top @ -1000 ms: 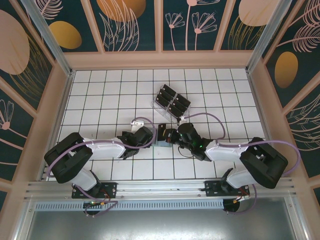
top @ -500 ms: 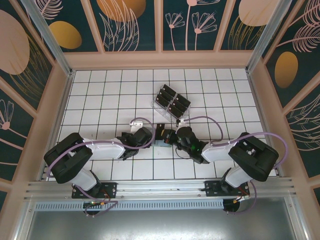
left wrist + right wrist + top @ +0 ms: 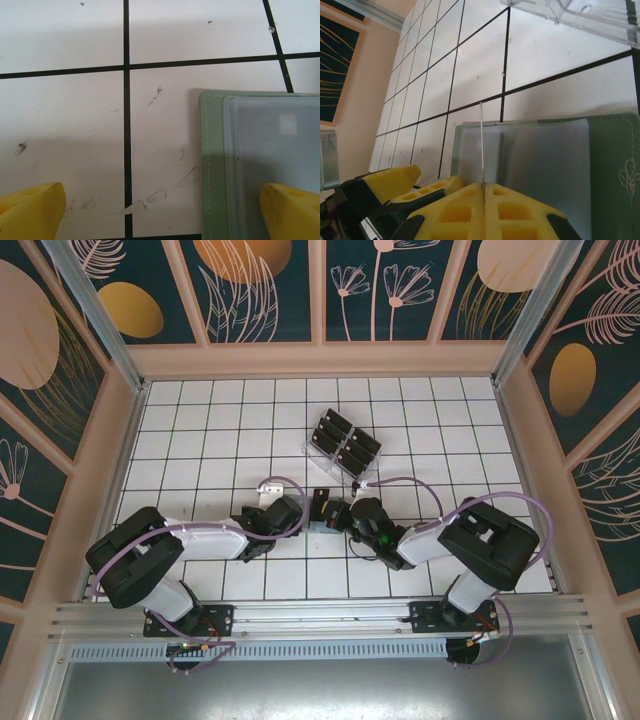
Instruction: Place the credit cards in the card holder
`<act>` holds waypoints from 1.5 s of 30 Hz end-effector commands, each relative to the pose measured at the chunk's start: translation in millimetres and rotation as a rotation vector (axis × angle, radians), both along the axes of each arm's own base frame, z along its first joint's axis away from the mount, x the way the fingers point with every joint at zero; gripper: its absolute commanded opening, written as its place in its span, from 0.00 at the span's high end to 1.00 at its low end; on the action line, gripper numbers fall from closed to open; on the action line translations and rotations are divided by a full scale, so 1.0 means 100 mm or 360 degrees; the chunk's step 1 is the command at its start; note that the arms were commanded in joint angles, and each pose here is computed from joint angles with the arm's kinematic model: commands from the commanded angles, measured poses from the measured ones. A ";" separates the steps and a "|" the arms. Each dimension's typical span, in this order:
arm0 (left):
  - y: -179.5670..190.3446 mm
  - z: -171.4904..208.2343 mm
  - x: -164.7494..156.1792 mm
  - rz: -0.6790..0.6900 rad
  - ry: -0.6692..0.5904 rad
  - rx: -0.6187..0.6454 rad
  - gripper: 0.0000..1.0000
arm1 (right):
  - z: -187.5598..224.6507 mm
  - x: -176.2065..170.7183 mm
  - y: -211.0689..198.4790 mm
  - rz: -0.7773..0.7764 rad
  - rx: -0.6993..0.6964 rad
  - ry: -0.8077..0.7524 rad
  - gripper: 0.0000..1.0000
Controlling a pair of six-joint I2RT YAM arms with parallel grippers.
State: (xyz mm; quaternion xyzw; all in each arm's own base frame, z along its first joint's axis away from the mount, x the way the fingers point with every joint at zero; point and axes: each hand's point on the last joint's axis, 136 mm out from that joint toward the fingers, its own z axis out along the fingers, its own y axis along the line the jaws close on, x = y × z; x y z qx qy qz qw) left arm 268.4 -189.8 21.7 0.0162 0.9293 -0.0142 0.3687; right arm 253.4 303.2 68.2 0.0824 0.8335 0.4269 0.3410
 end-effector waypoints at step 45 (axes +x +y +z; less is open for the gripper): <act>0.16 -0.10 -0.14 0.0006 0.0078 0.0061 0.01 | -0.29 -0.14 -0.06 -0.0001 0.0083 0.0171 1.00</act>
